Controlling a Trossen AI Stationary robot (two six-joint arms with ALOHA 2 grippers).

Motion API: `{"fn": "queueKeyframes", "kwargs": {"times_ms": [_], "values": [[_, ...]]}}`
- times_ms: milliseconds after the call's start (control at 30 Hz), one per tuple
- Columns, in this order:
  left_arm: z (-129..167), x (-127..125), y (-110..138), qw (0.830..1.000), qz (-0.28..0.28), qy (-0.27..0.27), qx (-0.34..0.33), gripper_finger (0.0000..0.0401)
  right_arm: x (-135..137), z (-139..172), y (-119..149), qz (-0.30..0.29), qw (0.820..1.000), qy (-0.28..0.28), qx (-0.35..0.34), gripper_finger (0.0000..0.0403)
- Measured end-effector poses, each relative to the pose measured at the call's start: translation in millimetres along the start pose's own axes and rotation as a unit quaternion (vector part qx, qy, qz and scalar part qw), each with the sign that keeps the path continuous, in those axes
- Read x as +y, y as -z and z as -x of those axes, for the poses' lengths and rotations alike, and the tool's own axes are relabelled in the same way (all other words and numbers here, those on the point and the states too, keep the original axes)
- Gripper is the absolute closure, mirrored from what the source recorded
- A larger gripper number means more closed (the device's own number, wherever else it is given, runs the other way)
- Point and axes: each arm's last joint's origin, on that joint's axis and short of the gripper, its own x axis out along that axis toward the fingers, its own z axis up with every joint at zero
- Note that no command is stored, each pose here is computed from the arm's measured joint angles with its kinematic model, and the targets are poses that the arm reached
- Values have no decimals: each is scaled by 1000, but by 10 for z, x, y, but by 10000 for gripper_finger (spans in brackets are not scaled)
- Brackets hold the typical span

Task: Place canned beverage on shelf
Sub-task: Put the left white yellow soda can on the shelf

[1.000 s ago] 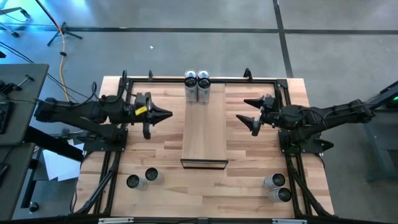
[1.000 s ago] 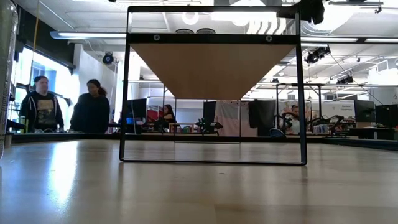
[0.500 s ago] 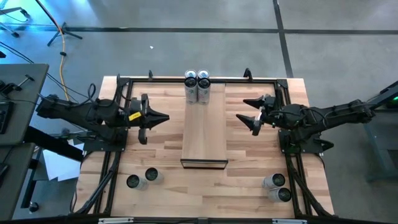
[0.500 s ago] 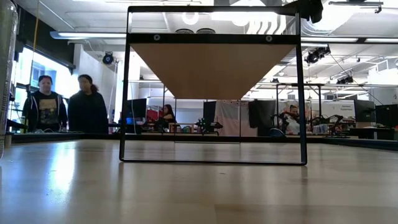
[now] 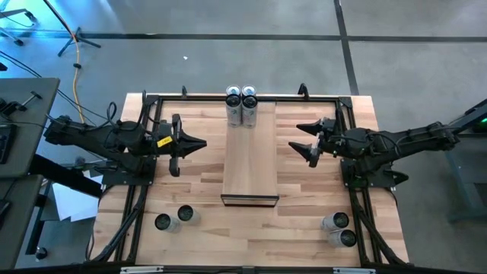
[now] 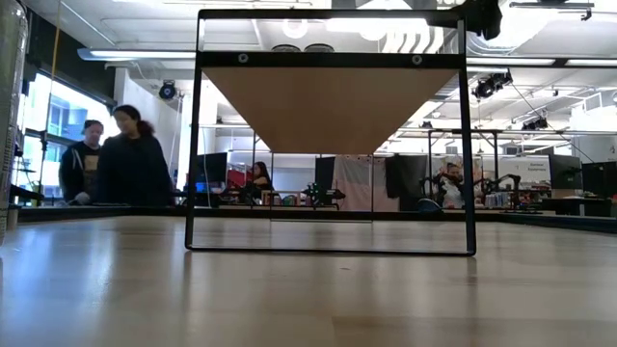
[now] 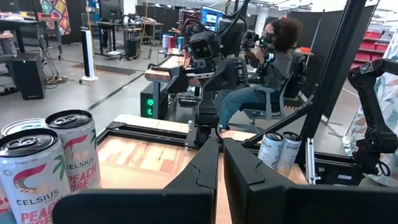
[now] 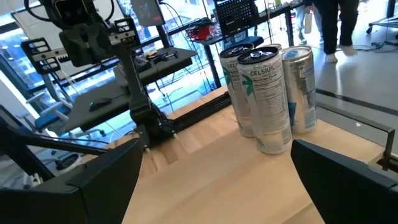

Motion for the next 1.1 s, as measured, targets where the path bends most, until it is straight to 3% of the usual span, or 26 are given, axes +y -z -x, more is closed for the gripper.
{"fn": "queueKeyframes", "kwargs": {"times_ms": [833, 1100], "values": [[-137, -48, 22, 1000, 17, 2, -9, 399, 0, -1, 1, -13, 1000, 0, 0, 6], [-143, -52, 6, 1000, 20, 3, -17, 359, 0, -1, 1, -21, 1000, 0, 1, 6]]}}
